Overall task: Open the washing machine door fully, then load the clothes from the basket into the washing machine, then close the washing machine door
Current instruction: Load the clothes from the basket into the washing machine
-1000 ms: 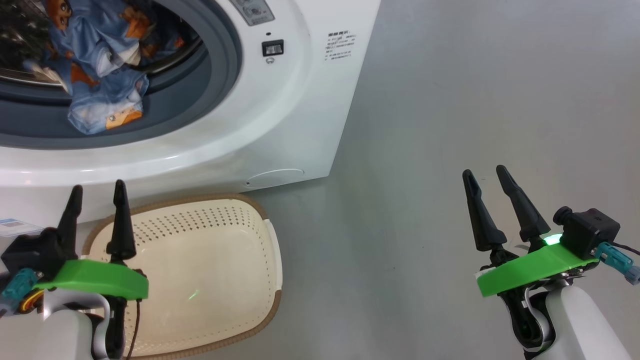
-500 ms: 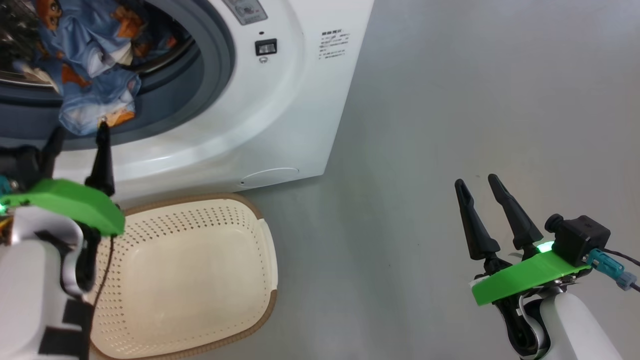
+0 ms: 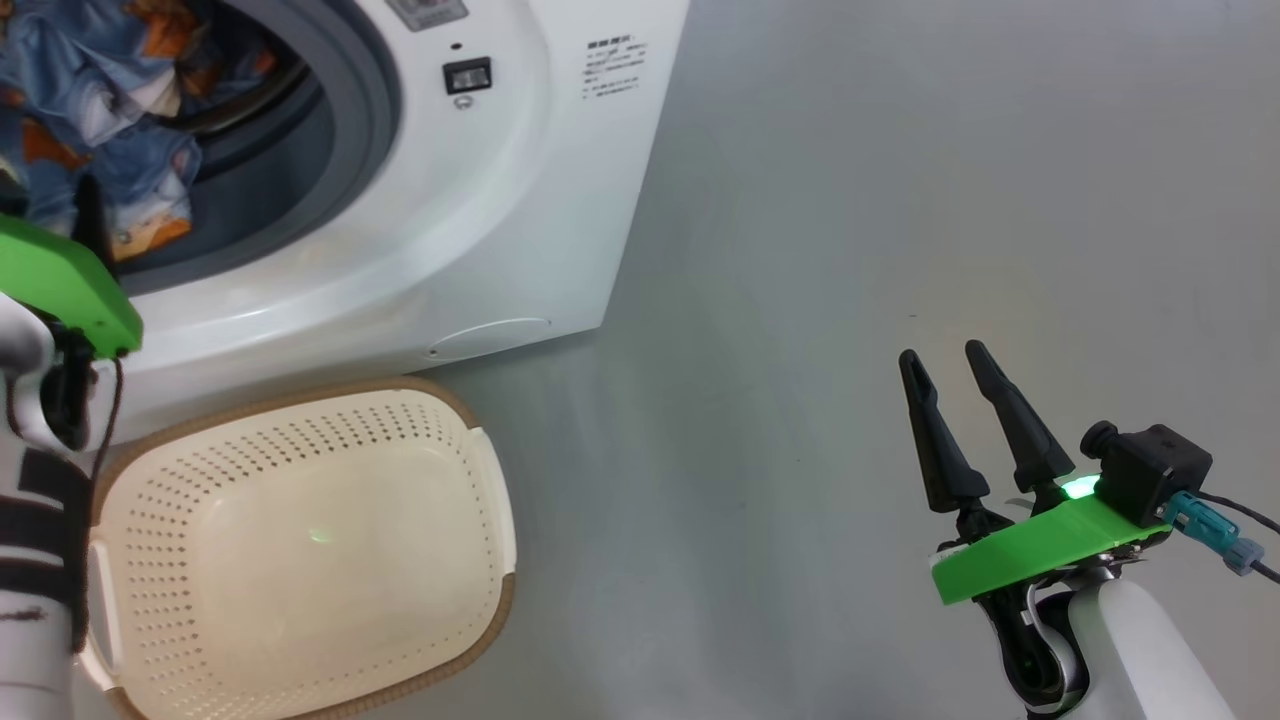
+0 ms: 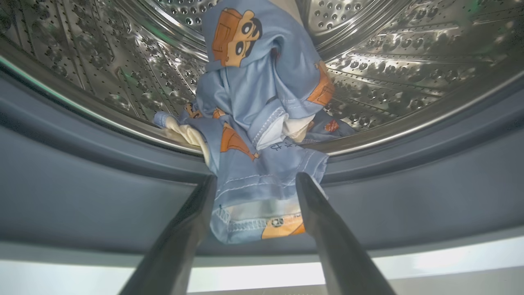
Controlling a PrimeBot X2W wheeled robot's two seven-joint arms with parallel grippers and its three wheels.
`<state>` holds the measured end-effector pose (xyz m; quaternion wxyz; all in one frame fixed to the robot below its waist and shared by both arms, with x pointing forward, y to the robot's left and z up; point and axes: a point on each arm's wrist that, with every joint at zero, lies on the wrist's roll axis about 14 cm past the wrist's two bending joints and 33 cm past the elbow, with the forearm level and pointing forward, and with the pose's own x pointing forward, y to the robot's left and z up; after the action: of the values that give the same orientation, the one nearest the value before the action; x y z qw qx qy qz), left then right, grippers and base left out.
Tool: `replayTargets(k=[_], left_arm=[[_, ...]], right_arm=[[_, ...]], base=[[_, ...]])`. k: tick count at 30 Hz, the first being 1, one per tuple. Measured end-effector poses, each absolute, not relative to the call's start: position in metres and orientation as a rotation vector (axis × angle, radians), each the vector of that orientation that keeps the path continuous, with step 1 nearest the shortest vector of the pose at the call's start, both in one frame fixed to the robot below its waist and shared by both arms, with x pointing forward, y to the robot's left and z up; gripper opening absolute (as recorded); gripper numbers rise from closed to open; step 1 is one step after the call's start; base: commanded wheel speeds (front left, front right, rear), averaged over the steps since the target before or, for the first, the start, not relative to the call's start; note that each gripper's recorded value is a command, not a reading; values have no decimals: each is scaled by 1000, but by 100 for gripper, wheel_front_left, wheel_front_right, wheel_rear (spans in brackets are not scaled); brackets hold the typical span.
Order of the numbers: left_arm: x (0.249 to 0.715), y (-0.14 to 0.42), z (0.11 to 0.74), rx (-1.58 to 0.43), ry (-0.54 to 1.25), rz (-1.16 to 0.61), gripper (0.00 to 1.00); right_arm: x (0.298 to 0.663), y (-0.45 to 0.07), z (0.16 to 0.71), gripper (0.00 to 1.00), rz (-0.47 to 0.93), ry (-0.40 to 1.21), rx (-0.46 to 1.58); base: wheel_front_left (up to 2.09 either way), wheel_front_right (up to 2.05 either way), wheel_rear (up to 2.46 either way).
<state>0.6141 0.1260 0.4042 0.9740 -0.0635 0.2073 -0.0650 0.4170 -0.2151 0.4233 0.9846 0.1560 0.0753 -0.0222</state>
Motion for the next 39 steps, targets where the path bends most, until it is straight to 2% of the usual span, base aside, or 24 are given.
replayTargets(k=[14, 16, 17, 18, 19, 20, 21, 22, 23, 34, 36, 37, 39], left_arm=[[618, 117, 374, -150, 560, -124, 100], [618, 116, 373, -147, 570, -127, 85], [618, 115, 373, -148, 574, -134, 60], [617, 115, 372, -144, 578, -135, 48], [617, 116, 371, -138, 584, -134, 47], [617, 117, 370, -133, 585, -130, 50], [619, 120, 371, -126, 578, -119, 76], [621, 123, 372, -117, 567, -109, 93], [622, 124, 373, -110, 562, -104, 100], [624, 132, 356, -72, 628, -86, 100], [625, 130, 355, -68, 629, -91, 36], [626, 129, 355, -63, 624, -99, 0], [628, 125, 355, -60, 615, -118, 0]], right_arm=[[413, -223, 419, 100, -73, 162, 310], [414, -221, 419, 100, -69, 163, 312], [414, -221, 418, 100, -68, 164, 312], [415, -220, 418, 100, -66, 165, 313], [415, -219, 418, 100, -64, 166, 314], [415, -219, 417, 100, -63, 167, 314], [415, -219, 417, 100, -63, 168, 314], [415, -219, 416, 100, -63, 169, 314], [415, -219, 416, 100, -63, 169, 313], [417, -223, 413, 100, -74, 177, 306], [417, -224, 411, 100, -77, 181, 305], [417, -224, 411, 100, -78, 183, 305], [416, -225, 410, 100, -80, 185, 304]], base=[[0, 0, 0], [0, 0, 0], [0, 0, 0], [0, 0, 0], [0, 0, 0], [0, 0, 0], [0, 0, 0], [0, 0, 0], [0, 0, 0], [0, 0, 0], [0, 0, 0], [0, 0, 0], [0, 0, 0]])
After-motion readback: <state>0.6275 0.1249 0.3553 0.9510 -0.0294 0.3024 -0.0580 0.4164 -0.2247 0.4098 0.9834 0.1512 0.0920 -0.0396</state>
